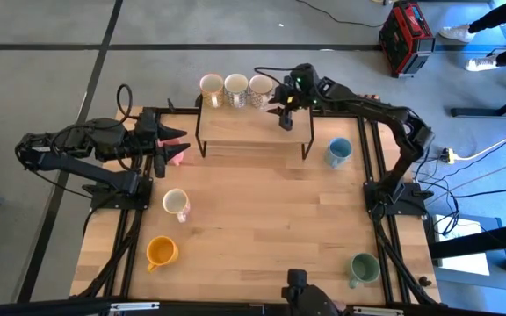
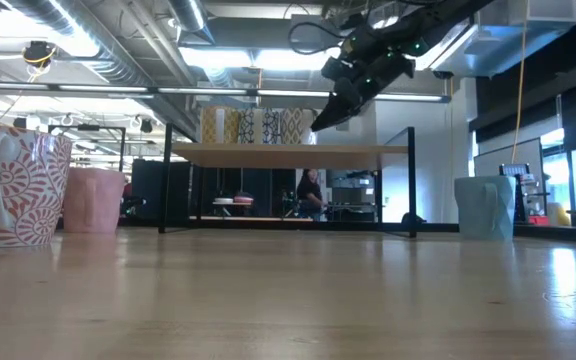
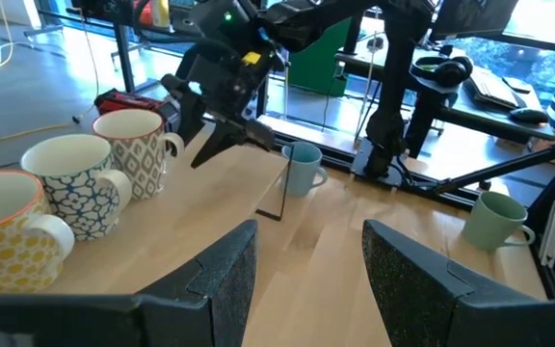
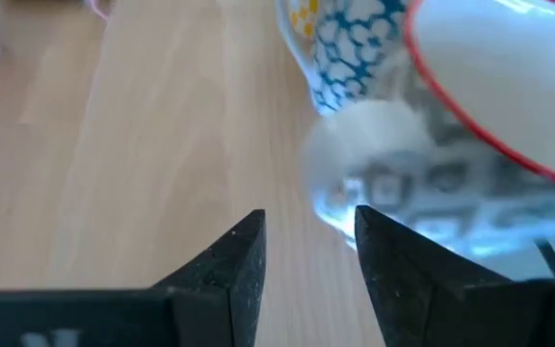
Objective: Place coffee mugs
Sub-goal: Put the gray pattern mug on the shelf, then put the orange pattern mug on the shelf
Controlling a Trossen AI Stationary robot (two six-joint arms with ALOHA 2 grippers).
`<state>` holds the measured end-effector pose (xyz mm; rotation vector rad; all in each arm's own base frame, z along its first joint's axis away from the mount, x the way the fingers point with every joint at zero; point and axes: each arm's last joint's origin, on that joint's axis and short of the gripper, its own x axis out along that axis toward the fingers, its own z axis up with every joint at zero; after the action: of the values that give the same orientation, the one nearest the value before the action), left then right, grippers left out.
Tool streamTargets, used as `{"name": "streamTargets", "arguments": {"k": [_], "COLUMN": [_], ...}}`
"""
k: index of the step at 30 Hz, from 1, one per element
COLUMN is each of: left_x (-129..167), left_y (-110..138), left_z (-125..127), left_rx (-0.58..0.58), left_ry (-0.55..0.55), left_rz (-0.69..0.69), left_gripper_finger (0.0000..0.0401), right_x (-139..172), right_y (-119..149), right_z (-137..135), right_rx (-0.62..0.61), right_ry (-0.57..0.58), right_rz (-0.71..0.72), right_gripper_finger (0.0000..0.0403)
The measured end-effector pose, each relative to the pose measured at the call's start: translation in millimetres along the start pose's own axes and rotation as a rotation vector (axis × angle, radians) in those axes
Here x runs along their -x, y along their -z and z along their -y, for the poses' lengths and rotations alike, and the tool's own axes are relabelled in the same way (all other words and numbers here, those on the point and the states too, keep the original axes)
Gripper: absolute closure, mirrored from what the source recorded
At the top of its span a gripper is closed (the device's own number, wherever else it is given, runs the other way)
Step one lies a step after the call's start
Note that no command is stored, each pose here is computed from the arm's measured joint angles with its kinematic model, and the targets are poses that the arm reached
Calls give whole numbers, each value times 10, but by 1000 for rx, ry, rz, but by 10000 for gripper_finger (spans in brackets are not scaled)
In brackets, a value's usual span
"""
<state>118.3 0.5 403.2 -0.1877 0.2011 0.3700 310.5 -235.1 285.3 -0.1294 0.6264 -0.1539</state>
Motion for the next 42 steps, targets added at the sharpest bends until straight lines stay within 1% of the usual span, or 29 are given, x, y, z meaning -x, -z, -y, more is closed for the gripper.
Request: {"name": "streamTargets", "arguments": {"k": [5,9,13,15,18,22,24,27,30,32,34,36,40,42], "left_x": [0,0,0,-5,-14,-57,-72,-125,-170,-201,-224,-249,-264,-244], "left_y": [0,0,0,4,40,118,174,263,355,411,459,498,572,605], "left_z": [0,-1,-1,3,15,46,50,63,63,63,60,62,50,32], "left_rx": [-1,-1,-1,-4,-16,13,20,27,13,5,6,19,50,71], "left_ry": [0,-1,-1,5,49,118,132,125,90,61,31,1,-60,-94], "left_rz": [0,1,0,-7,-55,-160,-229,-337,-444,-508,-565,-611,-701,-743], "left_gripper_finger": [218,218,218,218,218,218,218,218,218,218,218,218,218,218], "right_x": [272,595,916,1021,1121,1107,1088,1032,956,904,804,712,535,446], "right_y": [-62,-163,-329,-425,-561,-692,-738,-778,-777,-718,-659,-532,-366,-340], "right_z": [-74,-165,-391,-562,-837,-1251,-1451,-1727,-1970,-2083,-2199,-2275,-2402,-2467], "right_rx": [-10,-90,-135,-147,-177,-191,-194,-201,-206,-216,-232,-246,-316,-341], "right_ry": [26,42,25,-7,-61,-125,-138,-144,-132,-116,-114,-124,-149,-169], "right_rz": [-52,-43,4,36,78,79,71,49,36,23,38,14,47,97], "right_gripper_finger": [251,252,252,252,252,252,252,252,252,252,252,252,252,252]}}
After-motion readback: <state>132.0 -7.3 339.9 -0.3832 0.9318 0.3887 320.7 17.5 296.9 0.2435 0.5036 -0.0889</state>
